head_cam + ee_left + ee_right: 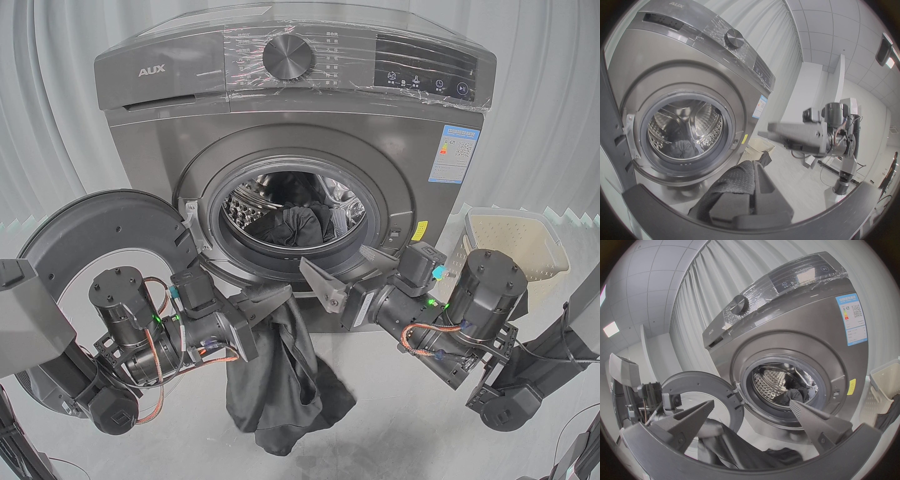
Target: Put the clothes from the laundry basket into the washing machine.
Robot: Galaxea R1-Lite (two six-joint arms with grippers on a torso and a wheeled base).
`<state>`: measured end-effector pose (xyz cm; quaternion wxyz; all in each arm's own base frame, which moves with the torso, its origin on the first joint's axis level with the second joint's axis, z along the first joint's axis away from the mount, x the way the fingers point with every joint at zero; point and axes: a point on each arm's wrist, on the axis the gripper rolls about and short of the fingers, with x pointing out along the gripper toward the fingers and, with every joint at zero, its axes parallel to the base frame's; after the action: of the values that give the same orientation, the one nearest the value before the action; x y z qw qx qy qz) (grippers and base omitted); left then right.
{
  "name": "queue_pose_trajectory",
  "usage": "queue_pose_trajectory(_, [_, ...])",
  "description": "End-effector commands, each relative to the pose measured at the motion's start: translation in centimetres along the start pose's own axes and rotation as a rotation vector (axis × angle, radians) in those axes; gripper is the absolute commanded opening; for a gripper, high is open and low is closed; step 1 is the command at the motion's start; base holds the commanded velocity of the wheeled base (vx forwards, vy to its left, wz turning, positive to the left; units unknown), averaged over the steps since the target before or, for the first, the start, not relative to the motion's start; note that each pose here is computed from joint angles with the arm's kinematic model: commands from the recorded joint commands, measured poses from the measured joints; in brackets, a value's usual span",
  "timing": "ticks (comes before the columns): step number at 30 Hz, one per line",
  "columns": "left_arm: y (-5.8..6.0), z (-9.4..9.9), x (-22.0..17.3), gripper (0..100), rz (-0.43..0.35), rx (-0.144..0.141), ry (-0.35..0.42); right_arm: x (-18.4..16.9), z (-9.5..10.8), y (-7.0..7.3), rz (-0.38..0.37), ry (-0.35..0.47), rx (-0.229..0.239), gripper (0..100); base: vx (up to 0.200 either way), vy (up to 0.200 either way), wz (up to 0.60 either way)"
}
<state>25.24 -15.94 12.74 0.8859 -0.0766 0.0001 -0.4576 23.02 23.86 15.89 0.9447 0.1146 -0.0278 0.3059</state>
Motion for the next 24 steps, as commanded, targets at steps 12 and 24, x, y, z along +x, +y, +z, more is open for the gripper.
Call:
queue_pose_trajectory(12, [0.6,2.1,1.2,0,0.051,0.032,-0.089,-1.1,-2.3,-2.5,-0.072,0.107,-0.053,100,0.0,0.0,0.0])
queue_pose_trajectory(24, [0.9,3.2,2.0,0,0.09,0.043,-0.134,-1.1,-4.1,-3.5,-0.099,0.169,-0.072,100,0.0,0.0,0.0])
